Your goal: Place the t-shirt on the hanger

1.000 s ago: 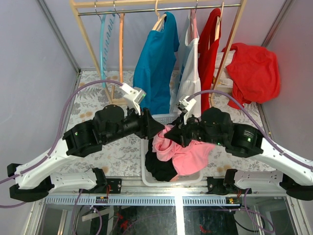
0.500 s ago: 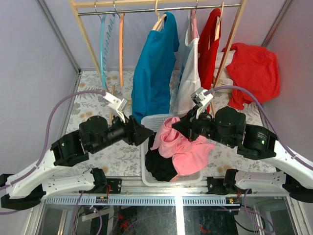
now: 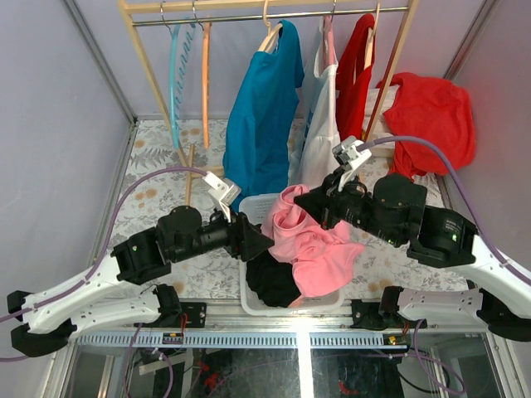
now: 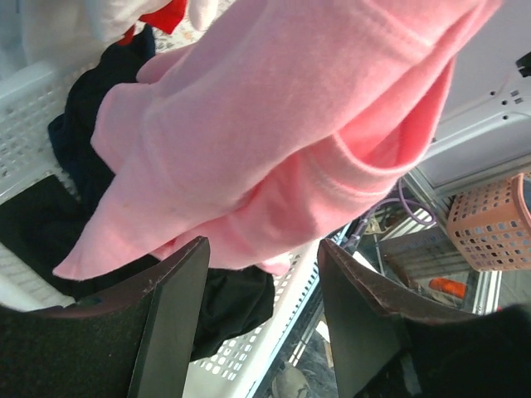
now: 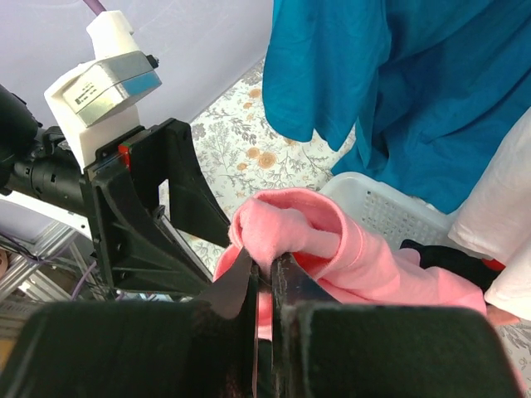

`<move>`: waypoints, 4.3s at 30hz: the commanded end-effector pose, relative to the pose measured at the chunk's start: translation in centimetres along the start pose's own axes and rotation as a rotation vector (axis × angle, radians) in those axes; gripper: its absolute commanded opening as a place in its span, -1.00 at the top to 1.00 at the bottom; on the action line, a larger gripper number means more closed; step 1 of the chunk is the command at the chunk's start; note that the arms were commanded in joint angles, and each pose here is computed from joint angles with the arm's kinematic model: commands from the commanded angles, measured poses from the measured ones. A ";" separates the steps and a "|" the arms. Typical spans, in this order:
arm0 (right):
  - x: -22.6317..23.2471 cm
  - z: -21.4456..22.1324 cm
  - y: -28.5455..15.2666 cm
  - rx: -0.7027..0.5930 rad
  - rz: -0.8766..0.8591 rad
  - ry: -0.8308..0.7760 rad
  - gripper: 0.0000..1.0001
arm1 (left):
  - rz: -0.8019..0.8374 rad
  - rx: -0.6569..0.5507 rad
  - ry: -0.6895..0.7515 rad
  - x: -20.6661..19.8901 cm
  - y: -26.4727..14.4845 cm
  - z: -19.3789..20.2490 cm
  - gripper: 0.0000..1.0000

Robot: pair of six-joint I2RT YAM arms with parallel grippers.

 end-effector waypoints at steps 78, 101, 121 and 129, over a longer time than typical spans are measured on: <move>-4.8 6.0 -7.5 0.013 0.033 0.191 -0.17 | -0.121 0.002 0.035 -1.7 -0.6 -3.4 1.00; -0.5 6.5 4.0 0.297 -0.035 -0.150 0.13 | -0.055 0.069 0.008 -0.6 0.4 1.6 1.00; 0.0 8.6 5.5 0.375 -0.114 -0.169 -0.07 | -0.069 0.077 0.018 -0.5 0.3 1.4 1.00; -0.3 9.4 6.8 0.408 -0.087 -0.190 -0.02 | -0.081 0.062 0.017 -0.2 -0.5 1.4 1.00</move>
Point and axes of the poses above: each gripper's point midway between its finger pads, its own y axis out along the fingers, its own x axis along the line the jaws close on, z = x × y, the point moved 6 cm from there along -y, back along the fingers, and after that the axes turned 8 degrees about y, right-handed, at the moved point
